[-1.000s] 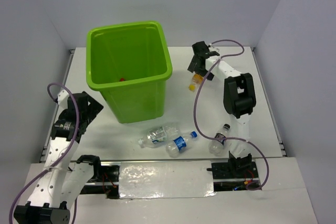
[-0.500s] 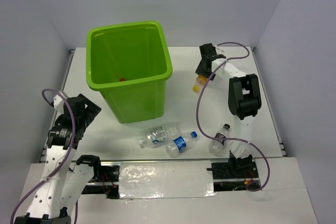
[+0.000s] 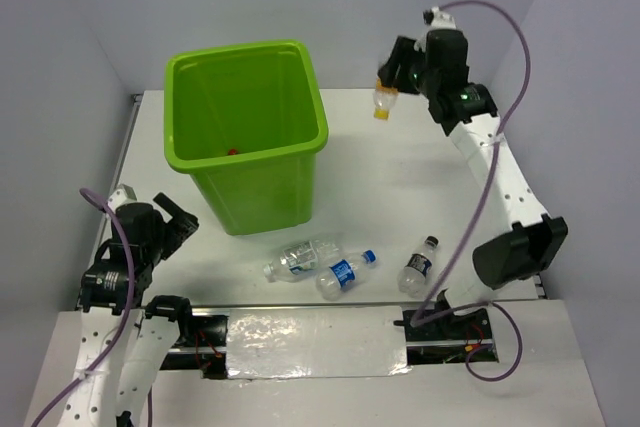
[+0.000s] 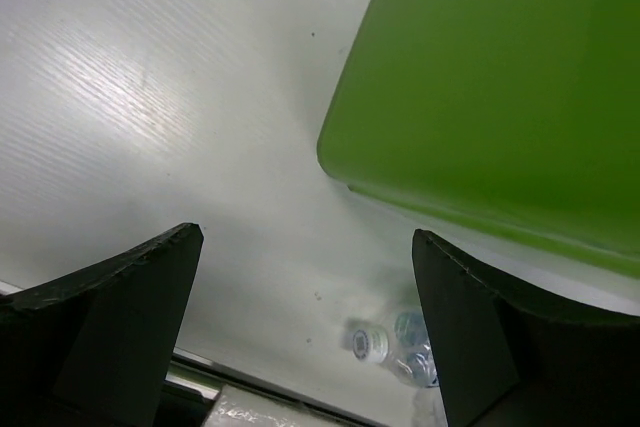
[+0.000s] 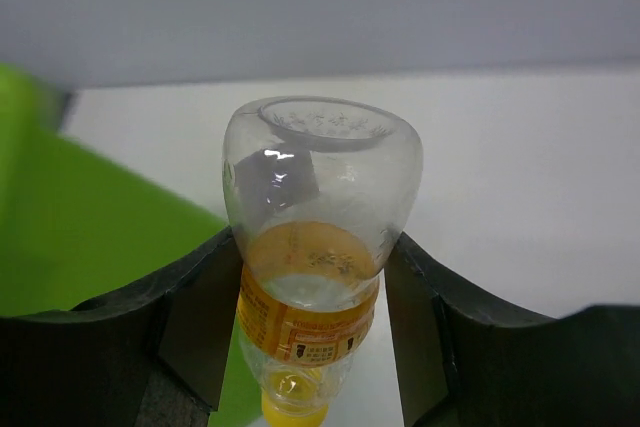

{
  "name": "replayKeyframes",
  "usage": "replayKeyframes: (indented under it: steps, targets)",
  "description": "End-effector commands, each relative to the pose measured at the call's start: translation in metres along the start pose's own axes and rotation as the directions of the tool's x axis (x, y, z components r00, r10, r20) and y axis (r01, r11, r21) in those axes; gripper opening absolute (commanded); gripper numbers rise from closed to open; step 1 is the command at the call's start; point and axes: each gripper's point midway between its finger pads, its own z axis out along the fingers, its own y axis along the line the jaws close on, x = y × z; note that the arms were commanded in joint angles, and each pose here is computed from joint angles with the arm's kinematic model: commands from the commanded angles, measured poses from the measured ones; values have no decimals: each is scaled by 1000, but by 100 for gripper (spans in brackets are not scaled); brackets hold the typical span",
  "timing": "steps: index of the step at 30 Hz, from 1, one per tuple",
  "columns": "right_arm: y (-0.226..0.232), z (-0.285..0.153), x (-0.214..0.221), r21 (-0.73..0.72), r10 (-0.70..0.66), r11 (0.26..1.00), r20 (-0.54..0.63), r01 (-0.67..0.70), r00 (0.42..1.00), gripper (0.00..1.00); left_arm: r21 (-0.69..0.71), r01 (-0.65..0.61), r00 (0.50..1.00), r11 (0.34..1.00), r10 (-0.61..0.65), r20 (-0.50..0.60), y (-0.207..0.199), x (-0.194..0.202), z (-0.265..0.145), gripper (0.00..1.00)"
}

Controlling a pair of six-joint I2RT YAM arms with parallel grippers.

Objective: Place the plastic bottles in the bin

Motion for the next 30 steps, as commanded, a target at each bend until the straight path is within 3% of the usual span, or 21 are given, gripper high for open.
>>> replayKeyframes:
  steps: [1, 3, 9, 15, 19, 23, 26, 30]
  targets:
    - [102, -70, -55, -279, -192, 931, 178, 236, 965, 42, 52, -15, 996, 999, 20, -89, -4, 21, 2, 99]
    - [138, -103, -84, -334, -243, 882, 283, 333, 928, 42, 90, -15, 993, 996, 25, -115, -9, 28, 6, 99]
    - [235, -147, -97, -465, -276, 738, 454, 490, 847, 47, 99, 10, 984, 995, 7, -175, -4, 48, 8, 99]
    - [284, -145, -72, -572, -253, 656, 448, 493, 857, 53, 153, -29, 985, 988, 54, -162, -7, 46, -7, 99]
    - [314, -136, -31, -637, -328, 552, 428, 539, 842, 59, 273, -149, 974, 950, 189, -128, -21, 39, -26, 99]
    - [329, -133, 3, -661, -400, 511, 383, 550, 833, 72, 479, -265, 937, 837, 341, -78, -48, 39, -64, 99]
    - [324, -127, 13, -665, -408, 528, 346, 528, 845, 93, 561, -320, 923, 763, 384, 4, -55, 37, -88, 99]
    - [315, -121, 25, -654, -437, 552, 302, 517, 848, 100, 704, -373, 891, 605, 445, 91, -70, 46, -124, 99]
